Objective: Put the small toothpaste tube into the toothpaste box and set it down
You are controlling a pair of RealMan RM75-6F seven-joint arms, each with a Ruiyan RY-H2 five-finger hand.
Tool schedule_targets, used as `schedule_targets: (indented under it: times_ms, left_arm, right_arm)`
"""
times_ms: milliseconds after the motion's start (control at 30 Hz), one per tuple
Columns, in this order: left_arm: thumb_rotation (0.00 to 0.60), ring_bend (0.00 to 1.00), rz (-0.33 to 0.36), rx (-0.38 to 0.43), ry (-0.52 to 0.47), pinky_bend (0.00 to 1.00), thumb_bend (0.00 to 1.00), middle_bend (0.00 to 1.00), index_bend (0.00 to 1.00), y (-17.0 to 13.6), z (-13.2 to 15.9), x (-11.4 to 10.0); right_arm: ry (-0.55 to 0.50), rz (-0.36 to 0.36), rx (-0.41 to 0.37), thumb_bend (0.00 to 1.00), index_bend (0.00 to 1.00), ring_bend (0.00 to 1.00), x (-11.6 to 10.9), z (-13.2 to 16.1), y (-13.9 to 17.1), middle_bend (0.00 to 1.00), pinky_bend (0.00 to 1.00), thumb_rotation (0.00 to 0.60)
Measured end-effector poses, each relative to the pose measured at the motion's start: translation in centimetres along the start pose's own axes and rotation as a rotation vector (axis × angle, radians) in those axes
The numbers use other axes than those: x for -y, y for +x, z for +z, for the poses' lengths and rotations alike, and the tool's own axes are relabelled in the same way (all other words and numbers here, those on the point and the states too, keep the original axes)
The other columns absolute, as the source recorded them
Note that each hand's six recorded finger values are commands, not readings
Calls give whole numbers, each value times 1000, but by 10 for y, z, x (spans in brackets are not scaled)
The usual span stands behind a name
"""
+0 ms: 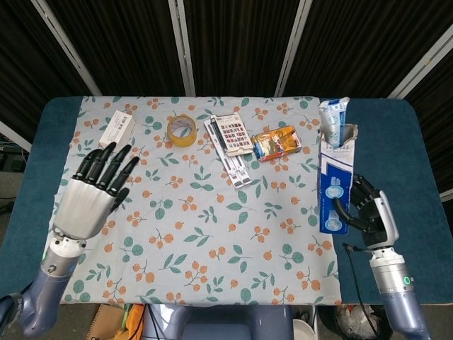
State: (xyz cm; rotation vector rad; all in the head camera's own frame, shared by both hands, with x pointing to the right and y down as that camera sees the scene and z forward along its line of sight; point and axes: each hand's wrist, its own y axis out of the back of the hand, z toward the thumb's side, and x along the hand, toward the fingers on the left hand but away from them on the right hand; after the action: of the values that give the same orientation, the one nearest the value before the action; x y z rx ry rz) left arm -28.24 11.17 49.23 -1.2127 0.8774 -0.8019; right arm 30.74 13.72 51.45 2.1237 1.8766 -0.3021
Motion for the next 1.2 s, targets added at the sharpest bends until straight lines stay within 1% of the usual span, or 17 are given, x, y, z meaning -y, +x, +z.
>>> schedule_targets:
  times_ms: [33,67,133,267,367,400,467,533,600,667,733,800,867,1000,1133,1200]
  left_arm:
    - [600,168,-42,-29,-3,292,0,153,217,-9,-8,6]
    - [600,168,-103,-73,-13,292,0,153,214,-25,-19,15]
    - [600,168,-151,-108,-24,292,0,153,211,-40,-28,21]
    - [600,168,-269,-196,-43,292,0,152,211,-81,-52,41]
    - [600,168,-336,-252,-42,292,0,155,209,-110,-69,53]
    - [600,168,-349,-266,-44,293,0,155,208,-118,-74,56]
    - [600,168,-370,-293,-52,293,0,157,206,-132,-83,61]
    - [600,168,-382,-319,-72,292,0,158,209,-141,-88,64]
    - [600,168,-385,-349,-113,292,0,157,209,-148,-91,66]
    - [600,159,-385,-374,-152,292,0,154,207,-153,-92,67]
    - [600,143,-395,-389,-170,292,0,148,205,-157,-93,69]
    - [600,135,-418,-395,-179,292,0,144,203,-159,-92,73]
    - [600,135,-441,-399,-194,292,0,142,202,-161,-90,76]
    - [600,135,-457,-400,-195,293,0,139,201,-162,-89,78]
    - [600,135,-466,-404,-195,292,0,139,203,-162,-89,79]
    - [600,136,-467,-406,-195,292,0,139,203,-162,-89,78]
  right_arm:
    - [-9,-4,-13,363,518,509,-1,4,-1,577,431,600]
    - [-17,-8,-23,364,518,509,-2,7,-1,577,431,600]
    - [-38,-18,-53,364,518,509,-5,16,-2,577,431,600]
    - [-83,-38,-123,363,518,509,-10,37,-2,577,431,600]
    - [-112,-56,-183,363,518,509,-14,54,0,577,431,600]
    - [-121,-63,-203,363,518,509,-16,60,1,577,431,600]
    - [-145,-80,-252,363,517,509,-19,74,3,577,431,600]
    - [-168,-97,-301,363,487,497,-22,88,7,577,431,600]
    - [-177,-108,-335,363,411,453,-25,100,10,564,431,600]
    - [-169,-115,-352,363,352,415,-26,107,14,526,430,600]
    - [-150,-114,-353,363,324,398,-26,109,15,500,429,600]
    - [-137,-110,-342,363,322,397,-24,108,16,498,429,600]
    - [-131,-103,-318,364,322,396,-23,104,15,498,429,600]
    - [-111,-94,-277,363,322,397,-21,95,13,492,429,600]
    - [-115,-96,-251,363,335,426,-21,88,11,490,444,600]
    - [-122,-93,-244,363,344,447,-21,87,11,492,469,600]
